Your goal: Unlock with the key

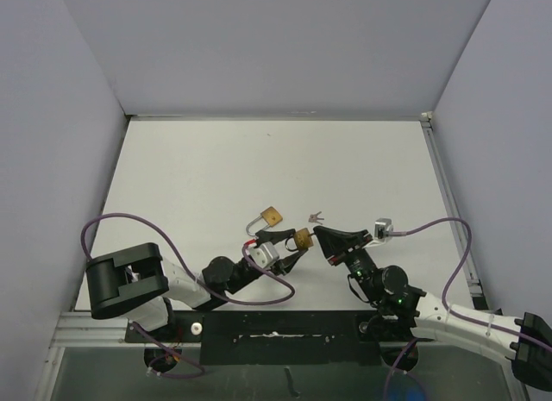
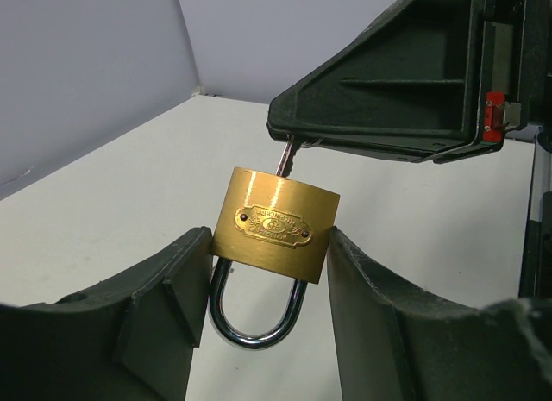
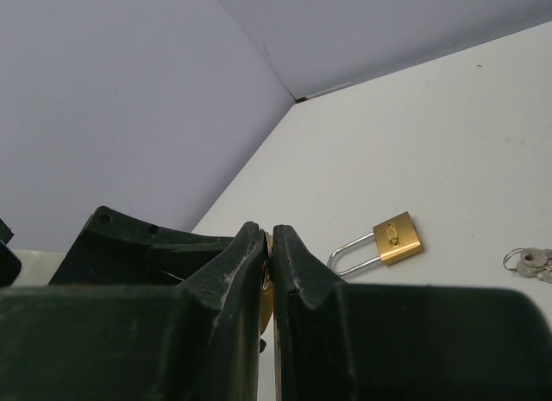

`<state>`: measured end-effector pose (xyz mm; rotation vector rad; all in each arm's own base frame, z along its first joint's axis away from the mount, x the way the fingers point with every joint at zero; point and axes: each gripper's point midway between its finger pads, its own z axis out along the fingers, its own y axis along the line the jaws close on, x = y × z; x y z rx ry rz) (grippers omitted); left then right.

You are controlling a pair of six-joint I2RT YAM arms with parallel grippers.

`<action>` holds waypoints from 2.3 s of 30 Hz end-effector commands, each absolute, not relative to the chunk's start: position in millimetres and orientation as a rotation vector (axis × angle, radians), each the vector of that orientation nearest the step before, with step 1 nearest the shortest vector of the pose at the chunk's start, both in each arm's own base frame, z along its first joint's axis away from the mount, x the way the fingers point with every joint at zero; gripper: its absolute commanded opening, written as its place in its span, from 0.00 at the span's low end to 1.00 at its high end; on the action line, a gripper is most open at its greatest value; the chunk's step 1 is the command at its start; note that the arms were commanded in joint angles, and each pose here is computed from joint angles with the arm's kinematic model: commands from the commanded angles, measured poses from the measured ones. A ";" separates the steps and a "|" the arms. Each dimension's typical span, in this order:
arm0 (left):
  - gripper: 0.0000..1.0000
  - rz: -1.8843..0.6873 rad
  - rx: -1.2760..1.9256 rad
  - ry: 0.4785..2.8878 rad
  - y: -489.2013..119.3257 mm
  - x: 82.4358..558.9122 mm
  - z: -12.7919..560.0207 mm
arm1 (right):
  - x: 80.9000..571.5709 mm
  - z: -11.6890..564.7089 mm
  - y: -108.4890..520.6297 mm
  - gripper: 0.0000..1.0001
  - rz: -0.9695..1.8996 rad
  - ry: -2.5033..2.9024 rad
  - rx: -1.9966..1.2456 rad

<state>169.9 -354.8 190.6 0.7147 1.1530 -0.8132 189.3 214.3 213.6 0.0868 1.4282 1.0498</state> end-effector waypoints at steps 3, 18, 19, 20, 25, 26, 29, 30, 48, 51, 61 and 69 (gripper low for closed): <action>0.00 -0.940 0.481 0.880 -332.7 164.7 284.3 | 184.1 214.3 221.8 0.00 1.019 1.439 0.029; 0.00 -0.953 0.500 0.849 -325.1 164.1 287.2 | 183.0 215.2 218.7 0.00 0.994 1.443 0.030; 0.00 -0.958 0.507 0.844 -326.4 163.2 287.7 | 183.0 214.8 219.2 0.00 0.994 1.445 0.029; 0.00 -0.963 0.510 0.839 -327.6 162.2 289.0 | 183.0 213.7 219.6 0.00 0.993 1.448 0.028; 0.00 -0.982 0.513 0.823 -334.3 161.4 293.8 | 183.3 211.1 222.7 0.00 0.996 1.458 0.024; 0.00 -0.986 0.513 0.818 -335.5 161.3 294.6 | 183.4 210.9 223.4 0.00 0.996 1.461 0.024; 0.00 -0.991 0.506 0.811 -340.1 162.8 298.6 | 184.7 210.8 224.6 0.00 0.990 1.467 0.027; 0.00 -0.992 0.495 0.811 -341.1 164.2 300.9 | 185.8 210.8 224.4 0.00 0.985 1.471 0.034; 0.00 -1.005 0.495 0.783 -358.1 160.8 316.6 | 191.5 220.9 231.5 0.00 0.963 1.511 0.051; 0.00 -1.012 0.537 0.786 -363.6 157.2 315.4 | 191.5 221.2 234.7 0.00 0.932 1.521 -0.002; 0.00 -1.010 0.583 0.826 -365.4 155.2 315.5 | 189.7 219.2 239.6 0.00 0.853 1.554 -0.133; 0.00 -0.970 0.608 0.898 -358.9 160.3 310.7 | 186.2 217.9 236.0 0.00 0.822 1.569 -0.184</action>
